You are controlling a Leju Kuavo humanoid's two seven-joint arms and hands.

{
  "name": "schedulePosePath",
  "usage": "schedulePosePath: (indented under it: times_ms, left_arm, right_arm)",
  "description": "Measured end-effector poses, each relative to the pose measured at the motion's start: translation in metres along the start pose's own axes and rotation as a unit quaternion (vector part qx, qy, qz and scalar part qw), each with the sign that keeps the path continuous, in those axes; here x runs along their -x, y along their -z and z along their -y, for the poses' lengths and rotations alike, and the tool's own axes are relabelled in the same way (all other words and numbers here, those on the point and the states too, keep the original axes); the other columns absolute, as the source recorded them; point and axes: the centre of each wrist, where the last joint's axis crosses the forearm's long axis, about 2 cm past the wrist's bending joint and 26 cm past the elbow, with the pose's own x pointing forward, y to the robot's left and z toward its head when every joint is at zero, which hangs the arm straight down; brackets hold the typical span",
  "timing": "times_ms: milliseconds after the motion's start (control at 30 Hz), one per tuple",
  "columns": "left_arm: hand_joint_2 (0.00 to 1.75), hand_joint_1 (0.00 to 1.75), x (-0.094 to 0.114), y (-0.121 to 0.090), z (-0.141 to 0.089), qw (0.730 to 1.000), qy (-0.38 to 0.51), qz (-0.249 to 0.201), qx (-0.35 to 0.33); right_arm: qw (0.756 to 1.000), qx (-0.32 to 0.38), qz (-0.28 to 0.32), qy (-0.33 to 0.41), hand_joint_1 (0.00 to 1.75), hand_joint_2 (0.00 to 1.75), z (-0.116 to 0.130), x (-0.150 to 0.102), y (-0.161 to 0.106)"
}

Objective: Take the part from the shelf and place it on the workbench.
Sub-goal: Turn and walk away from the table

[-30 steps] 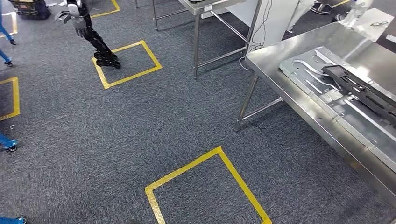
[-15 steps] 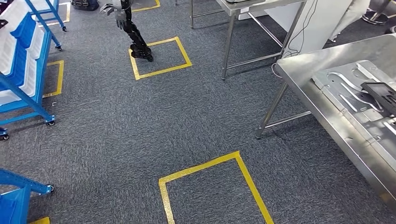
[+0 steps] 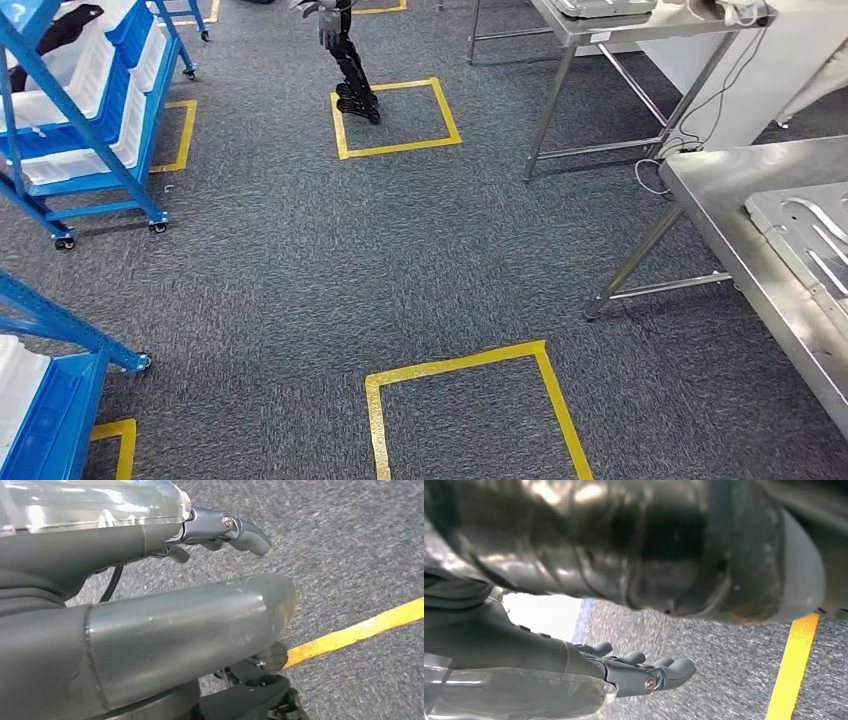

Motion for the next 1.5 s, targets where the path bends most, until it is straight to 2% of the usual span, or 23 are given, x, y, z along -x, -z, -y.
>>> schedulePosePath:
  times_ms: [767, 1133, 1500]
  left_arm:
    - [0.0, 0.0, 0.001, 0.0, 0.0, 1.0, -0.001, 0.003, 0.002]
    - [0.0, 0.0, -0.003, 0.001, 0.0, 1.0, 0.008, 0.007, 0.009]
    - [0.0, 0.0, -0.005, 0.002, -0.001, 1.0, 0.018, 0.004, 0.011]
  right_arm:
    - [1.0, -0.007, 0.003, 0.0, 0.0, 0.0, 0.001, -0.004, 0.0]
    - [1.0, -0.015, -0.005, 0.002, 0.0, 0.0, 0.014, 0.011, 0.003]
    - [1.0, -0.02, -0.003, -0.006, 0.0, 0.0, 0.015, 0.013, 0.004]
